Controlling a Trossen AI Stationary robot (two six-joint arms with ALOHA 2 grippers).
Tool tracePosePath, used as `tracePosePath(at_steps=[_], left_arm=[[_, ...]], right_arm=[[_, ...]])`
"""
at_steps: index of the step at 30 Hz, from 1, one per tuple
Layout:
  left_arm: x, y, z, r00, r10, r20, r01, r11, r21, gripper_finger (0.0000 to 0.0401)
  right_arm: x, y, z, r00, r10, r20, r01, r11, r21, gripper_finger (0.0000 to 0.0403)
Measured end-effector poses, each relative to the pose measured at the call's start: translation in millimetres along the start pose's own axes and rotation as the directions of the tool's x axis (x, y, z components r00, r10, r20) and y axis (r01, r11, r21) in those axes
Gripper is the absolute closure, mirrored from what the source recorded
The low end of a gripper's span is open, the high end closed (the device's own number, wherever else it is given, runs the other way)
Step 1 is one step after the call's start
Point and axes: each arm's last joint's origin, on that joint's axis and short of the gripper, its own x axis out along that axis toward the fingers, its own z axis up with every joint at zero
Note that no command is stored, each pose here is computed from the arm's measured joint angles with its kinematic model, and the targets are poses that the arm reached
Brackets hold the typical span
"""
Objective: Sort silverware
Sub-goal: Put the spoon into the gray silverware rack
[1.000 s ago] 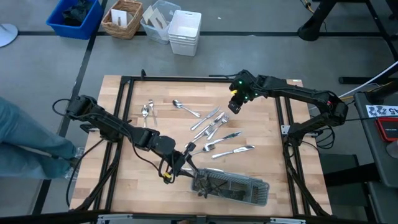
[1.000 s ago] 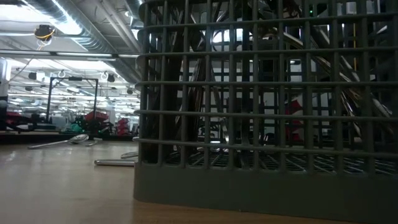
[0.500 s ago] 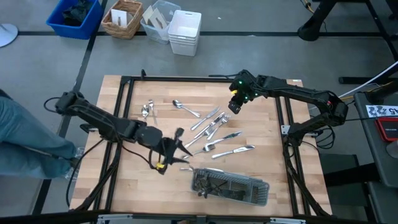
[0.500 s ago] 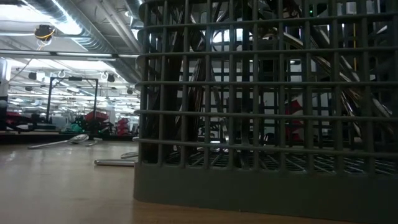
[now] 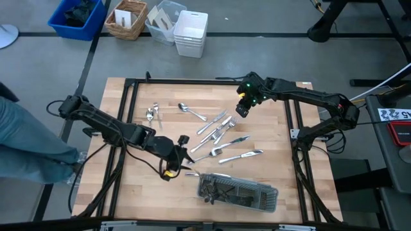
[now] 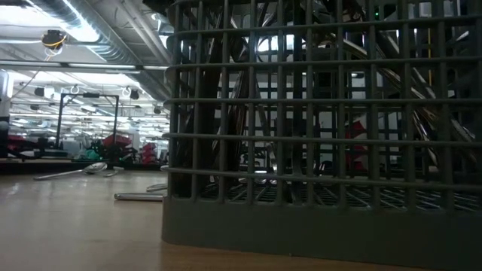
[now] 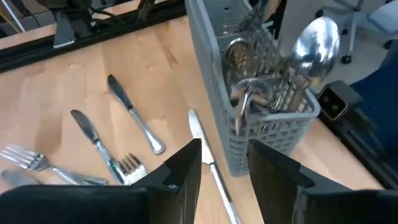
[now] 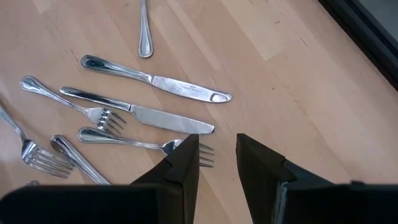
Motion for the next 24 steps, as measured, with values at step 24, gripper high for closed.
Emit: tracePosePath(at_steps=[24], left_arm=[[24.6, -3.5, 2.7, 0.995, -0.065, 0.08, 0.064, 0.998, 0.02, 0.0393]], right_arm=[[0.0, 0.0, -0.1, 1.0, 0.0, -0.001, 0.0, 1.0, 0.0, 0.0295]])
